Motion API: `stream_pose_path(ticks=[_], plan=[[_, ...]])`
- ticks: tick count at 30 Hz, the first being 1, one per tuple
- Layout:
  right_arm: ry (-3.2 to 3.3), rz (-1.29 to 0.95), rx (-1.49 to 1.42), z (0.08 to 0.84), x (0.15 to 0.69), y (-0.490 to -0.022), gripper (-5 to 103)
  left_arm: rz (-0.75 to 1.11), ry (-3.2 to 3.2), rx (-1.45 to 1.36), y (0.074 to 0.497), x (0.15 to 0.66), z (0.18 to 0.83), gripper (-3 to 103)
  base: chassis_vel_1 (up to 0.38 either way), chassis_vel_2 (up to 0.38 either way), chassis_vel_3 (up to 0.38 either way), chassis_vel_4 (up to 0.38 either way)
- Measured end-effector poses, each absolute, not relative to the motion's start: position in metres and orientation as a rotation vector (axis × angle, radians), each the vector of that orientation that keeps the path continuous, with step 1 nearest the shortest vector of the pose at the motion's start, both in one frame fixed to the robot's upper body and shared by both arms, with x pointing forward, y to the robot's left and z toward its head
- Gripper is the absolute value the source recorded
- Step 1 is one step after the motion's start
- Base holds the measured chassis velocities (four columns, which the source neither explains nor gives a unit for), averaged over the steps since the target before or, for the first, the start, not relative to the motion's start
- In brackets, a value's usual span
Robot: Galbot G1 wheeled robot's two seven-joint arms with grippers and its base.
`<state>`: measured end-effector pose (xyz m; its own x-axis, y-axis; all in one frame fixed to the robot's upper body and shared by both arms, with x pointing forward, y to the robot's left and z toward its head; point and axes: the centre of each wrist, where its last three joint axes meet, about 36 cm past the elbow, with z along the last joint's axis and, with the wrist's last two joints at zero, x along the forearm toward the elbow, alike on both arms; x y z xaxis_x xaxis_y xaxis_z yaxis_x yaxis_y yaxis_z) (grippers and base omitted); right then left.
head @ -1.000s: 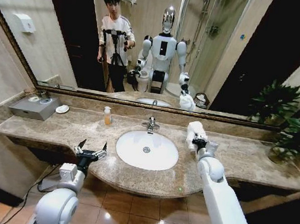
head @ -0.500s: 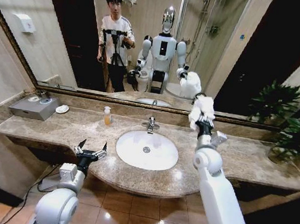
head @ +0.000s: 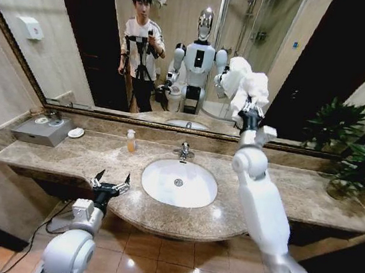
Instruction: Pick up the towel from the sink counter and wipe the mirror surface.
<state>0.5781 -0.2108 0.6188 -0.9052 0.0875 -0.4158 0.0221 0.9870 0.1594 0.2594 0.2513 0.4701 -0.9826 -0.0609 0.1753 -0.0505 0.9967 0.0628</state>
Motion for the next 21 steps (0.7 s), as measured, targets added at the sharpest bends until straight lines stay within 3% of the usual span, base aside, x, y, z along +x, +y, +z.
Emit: stream_pose_path(ticks=[5, 10, 21], plan=[[2.703, 0.171, 0.052, 0.641, 0.606, -0.221, 8, -0.087, -2.961, 0.083, 0.251, 0.259, 0.47, 100, 0.0, 0.0, 0.0, 0.0], [2.732, 0.154, -0.017, 0.642, 0.623, -0.203, 8, -0.087, -2.961, 0.083, 0.251, 0.259, 0.47, 100, 0.0, 0.0, 0.0, 0.0], [2.772, 0.079, 0.009, 0.612, 0.592, -0.21, 8, -0.087, -2.961, 0.083, 0.251, 0.259, 0.47, 100, 0.0, 0.0, 0.0, 0.0]])
